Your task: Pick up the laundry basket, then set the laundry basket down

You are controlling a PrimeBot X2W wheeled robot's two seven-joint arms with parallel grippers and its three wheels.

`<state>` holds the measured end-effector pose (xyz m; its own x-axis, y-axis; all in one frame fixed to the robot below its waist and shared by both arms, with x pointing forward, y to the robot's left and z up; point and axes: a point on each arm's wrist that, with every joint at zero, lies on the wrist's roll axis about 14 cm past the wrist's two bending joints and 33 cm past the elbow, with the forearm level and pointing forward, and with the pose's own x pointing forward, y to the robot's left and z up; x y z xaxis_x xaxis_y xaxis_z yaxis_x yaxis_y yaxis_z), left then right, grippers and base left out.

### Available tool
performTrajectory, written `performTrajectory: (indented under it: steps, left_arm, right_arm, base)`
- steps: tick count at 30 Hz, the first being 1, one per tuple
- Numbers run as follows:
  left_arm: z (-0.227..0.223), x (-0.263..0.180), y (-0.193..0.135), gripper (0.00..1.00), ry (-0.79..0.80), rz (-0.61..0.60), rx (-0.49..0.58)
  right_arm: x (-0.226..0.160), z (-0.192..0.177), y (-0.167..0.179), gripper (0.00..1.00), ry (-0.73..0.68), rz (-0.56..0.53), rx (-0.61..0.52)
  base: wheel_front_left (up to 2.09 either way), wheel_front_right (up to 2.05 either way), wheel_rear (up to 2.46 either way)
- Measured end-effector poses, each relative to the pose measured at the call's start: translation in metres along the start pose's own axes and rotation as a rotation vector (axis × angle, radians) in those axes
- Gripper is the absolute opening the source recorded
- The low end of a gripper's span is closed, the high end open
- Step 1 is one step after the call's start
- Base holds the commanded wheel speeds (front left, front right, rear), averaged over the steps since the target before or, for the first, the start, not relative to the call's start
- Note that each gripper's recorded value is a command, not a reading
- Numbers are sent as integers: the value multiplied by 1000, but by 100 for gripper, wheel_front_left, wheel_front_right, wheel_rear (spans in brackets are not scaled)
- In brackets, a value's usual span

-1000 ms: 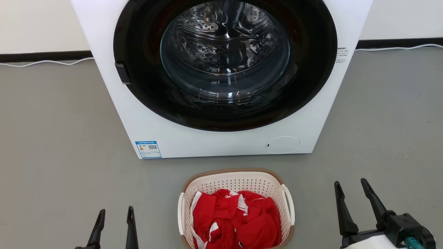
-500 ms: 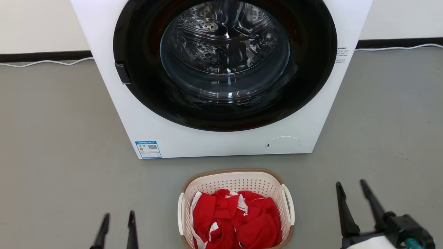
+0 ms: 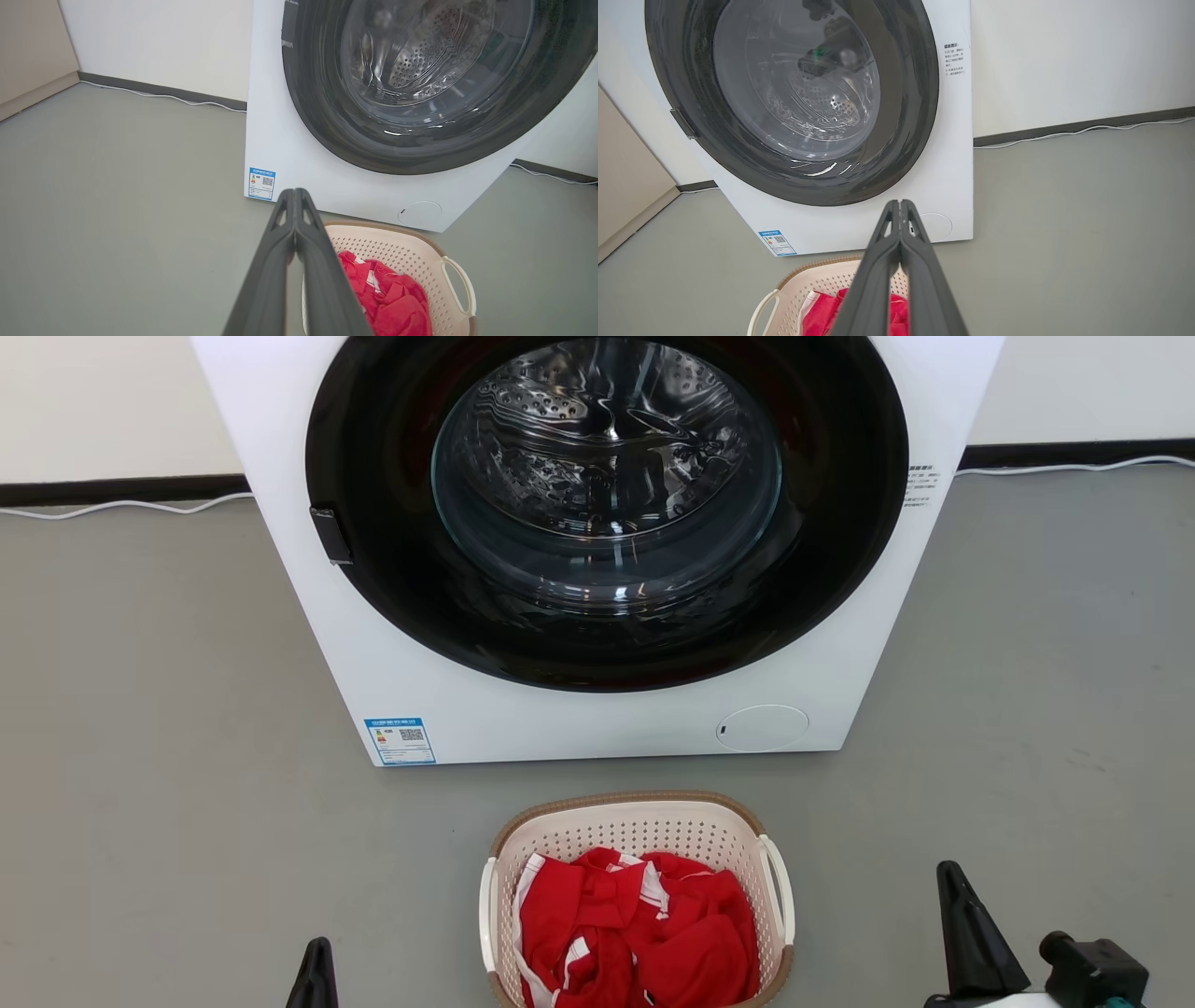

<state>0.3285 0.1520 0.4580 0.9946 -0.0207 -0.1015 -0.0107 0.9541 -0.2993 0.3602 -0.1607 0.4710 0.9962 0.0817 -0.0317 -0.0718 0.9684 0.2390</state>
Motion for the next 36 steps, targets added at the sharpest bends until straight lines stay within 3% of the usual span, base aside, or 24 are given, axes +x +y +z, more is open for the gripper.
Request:
performTrajectory:
  steps: [36]
  left_arm:
    - [0, 12, 15, 0, 43, 55, -405]
  right_arm:
    - [2, 2, -21, 0, 6, -99, 424]
  base:
    - [0, 0, 0]
